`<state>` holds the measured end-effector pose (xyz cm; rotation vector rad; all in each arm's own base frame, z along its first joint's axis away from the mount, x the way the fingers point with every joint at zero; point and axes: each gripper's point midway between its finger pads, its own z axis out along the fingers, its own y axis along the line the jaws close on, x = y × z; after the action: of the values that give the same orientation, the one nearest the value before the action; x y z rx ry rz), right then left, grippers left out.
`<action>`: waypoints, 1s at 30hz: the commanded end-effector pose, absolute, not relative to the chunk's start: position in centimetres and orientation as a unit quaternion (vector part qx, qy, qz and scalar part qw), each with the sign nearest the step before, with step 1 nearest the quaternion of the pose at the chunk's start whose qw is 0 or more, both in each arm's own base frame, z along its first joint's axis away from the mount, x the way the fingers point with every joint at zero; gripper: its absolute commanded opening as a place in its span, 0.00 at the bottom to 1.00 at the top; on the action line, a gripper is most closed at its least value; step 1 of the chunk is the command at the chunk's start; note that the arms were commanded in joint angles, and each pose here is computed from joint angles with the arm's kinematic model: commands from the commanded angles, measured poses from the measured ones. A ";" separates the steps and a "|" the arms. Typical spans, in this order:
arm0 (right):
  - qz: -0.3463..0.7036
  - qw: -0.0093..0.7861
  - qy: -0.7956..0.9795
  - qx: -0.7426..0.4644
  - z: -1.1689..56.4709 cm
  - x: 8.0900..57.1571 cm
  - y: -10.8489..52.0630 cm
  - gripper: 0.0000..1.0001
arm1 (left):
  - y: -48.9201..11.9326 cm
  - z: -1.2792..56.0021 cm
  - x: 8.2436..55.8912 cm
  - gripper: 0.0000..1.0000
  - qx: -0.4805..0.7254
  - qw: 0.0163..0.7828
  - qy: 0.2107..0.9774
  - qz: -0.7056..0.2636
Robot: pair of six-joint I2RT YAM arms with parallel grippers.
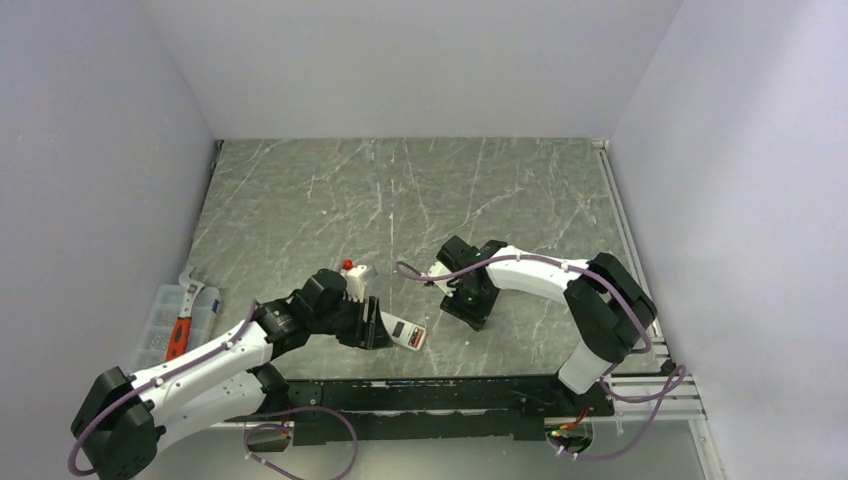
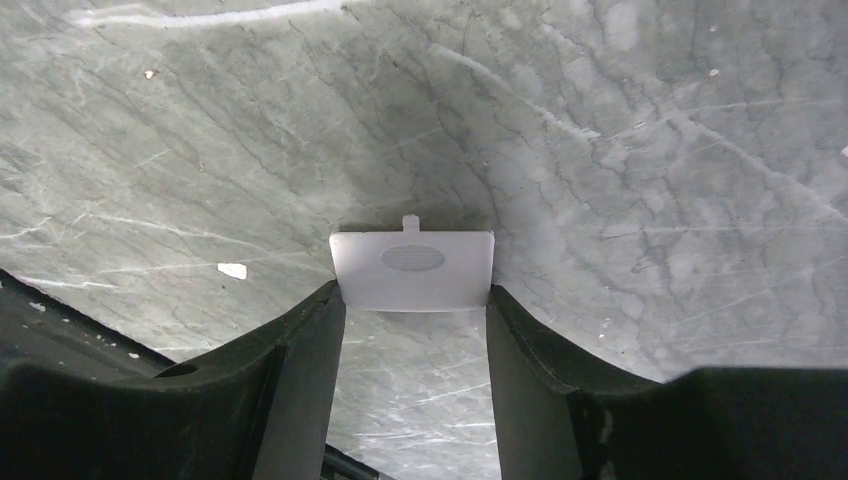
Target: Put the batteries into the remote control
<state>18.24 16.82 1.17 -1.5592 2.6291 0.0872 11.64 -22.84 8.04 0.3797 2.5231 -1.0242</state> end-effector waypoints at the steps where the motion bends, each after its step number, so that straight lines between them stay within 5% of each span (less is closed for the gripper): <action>1: 0.055 0.092 0.852 -0.512 3.1 19.3 18.5 0.32 | -23.8 10.9 12.5 0.61 0.137 0.226 0.882 -0.389; 30: 0.226 0.257 0.735 -0.585 13.2 13.2 27.0 0.30 | -28.8 17.2 12.8 0.66 0.107 0.195 0.821 -0.525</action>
<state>13.69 25.27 11.88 -1.6004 2.0752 0.5607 12.57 -27.19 14.40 0.2749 2.3909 -1.3460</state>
